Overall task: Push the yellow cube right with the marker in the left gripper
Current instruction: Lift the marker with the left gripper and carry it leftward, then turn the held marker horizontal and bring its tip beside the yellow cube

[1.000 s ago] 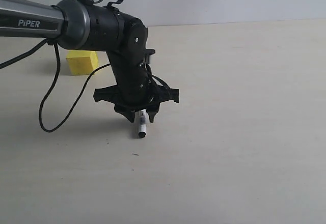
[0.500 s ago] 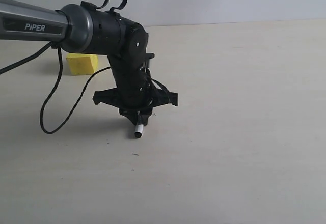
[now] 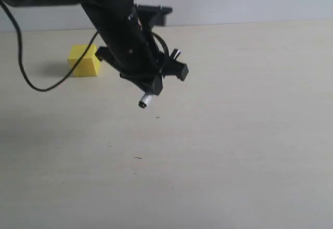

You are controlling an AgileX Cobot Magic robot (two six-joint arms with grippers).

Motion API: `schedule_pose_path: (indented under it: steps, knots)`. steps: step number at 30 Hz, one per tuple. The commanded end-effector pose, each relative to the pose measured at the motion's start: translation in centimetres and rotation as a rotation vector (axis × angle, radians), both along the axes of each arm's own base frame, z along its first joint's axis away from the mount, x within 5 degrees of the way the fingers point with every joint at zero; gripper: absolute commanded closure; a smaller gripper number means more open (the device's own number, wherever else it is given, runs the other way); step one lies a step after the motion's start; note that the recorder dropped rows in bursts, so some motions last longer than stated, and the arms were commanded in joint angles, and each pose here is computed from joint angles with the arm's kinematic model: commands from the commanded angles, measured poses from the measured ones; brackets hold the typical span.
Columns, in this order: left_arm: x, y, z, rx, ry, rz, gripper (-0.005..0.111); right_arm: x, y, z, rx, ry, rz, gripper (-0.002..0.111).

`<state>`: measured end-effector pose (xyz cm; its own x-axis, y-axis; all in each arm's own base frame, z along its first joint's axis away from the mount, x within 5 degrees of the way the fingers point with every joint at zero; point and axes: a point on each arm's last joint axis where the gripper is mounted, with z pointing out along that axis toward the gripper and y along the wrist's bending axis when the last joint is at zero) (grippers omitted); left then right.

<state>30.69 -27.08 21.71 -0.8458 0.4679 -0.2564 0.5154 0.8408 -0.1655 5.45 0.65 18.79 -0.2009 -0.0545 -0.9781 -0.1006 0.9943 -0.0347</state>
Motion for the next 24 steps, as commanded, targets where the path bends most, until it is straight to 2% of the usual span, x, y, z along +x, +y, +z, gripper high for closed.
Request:
schedule_pose_path:
  steps: [1,6,11,15,19,21,24]
  knots:
    - [-1.7,2.8,6.7,-0.016,-0.103,-0.072,0.107,0.0,0.0,-0.1,-0.003,-0.007,0.003,0.108]
    - [-3.3,8.3,10.5,0.008,-0.154,-0.001,0.107,0.0,0.0,-0.1,-0.003,-0.007,0.003,0.108]
    - [-5.1,14.0,11.9,0.012,-0.250,0.110,0.107,0.0,0.0,-0.1,-0.003,-0.007,0.003,0.108]
    - [-5.5,18.6,11.5,0.073,-0.329,0.226,0.107,0.0,0.0,-0.1,-0.003,-0.007,0.003,0.108]
    - [-4.1,22.3,10.3,0.120,-0.381,0.333,0.107,0.0,0.0,-0.1,-0.003,-0.007,0.003,0.108]
    - [-2.9,23.9,9.4,0.151,-0.372,0.357,0.107,0.0,0.0,-0.1,-0.003,-0.007,0.003,0.108]
    - [-1.1,25.7,7.6,0.212,-0.358,0.314,0.107,0.0,0.0,-0.1,-0.003,-0.007,0.003,0.108]
